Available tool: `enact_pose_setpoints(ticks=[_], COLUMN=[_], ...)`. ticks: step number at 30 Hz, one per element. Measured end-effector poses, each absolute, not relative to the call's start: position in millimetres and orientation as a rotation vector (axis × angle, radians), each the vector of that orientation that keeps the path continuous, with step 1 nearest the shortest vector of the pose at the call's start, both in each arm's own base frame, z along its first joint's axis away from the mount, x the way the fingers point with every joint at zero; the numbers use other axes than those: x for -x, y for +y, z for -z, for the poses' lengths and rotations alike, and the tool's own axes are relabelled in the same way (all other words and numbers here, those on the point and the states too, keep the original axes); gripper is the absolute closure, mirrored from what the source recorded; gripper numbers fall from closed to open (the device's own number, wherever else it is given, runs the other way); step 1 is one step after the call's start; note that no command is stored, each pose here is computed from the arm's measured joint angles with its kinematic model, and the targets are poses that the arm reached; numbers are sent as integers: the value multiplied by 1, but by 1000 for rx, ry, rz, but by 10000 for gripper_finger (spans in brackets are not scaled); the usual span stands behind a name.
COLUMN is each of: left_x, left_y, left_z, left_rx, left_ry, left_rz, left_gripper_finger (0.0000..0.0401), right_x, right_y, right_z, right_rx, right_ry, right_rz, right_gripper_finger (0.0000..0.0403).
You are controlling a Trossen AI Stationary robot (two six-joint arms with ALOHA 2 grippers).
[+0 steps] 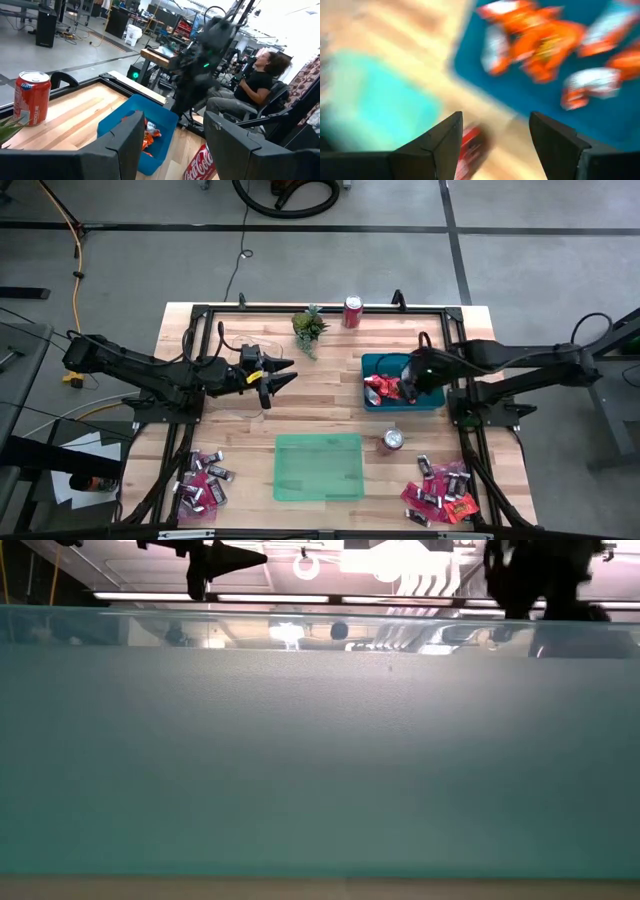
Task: Sort candy
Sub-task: Put the orange chocolate into the blue bin
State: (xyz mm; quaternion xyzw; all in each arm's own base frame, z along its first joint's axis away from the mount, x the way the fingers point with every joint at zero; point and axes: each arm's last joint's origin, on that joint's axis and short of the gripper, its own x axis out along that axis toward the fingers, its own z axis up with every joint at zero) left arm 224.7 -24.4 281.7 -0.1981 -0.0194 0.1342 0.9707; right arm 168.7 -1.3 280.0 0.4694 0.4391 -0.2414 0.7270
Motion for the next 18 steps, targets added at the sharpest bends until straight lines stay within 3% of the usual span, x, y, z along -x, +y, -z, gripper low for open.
enact_pose_setpoints(ticks=[7, 18], left_x=[-225, -225], left_y=[-24, -25], left_z=[-279, -277], left_rx=[396, 420], left_ry=[-12, 7], left_rz=[-277, -276], left_gripper_finger=[210, 210], right_x=[-162, -137], right_y=[55, 175], right_z=[-317, -277], right_rx=[-1061, -974], right_ry=[1045, 1511], right_rz=[215, -95], right_gripper_finger=[178, 178])
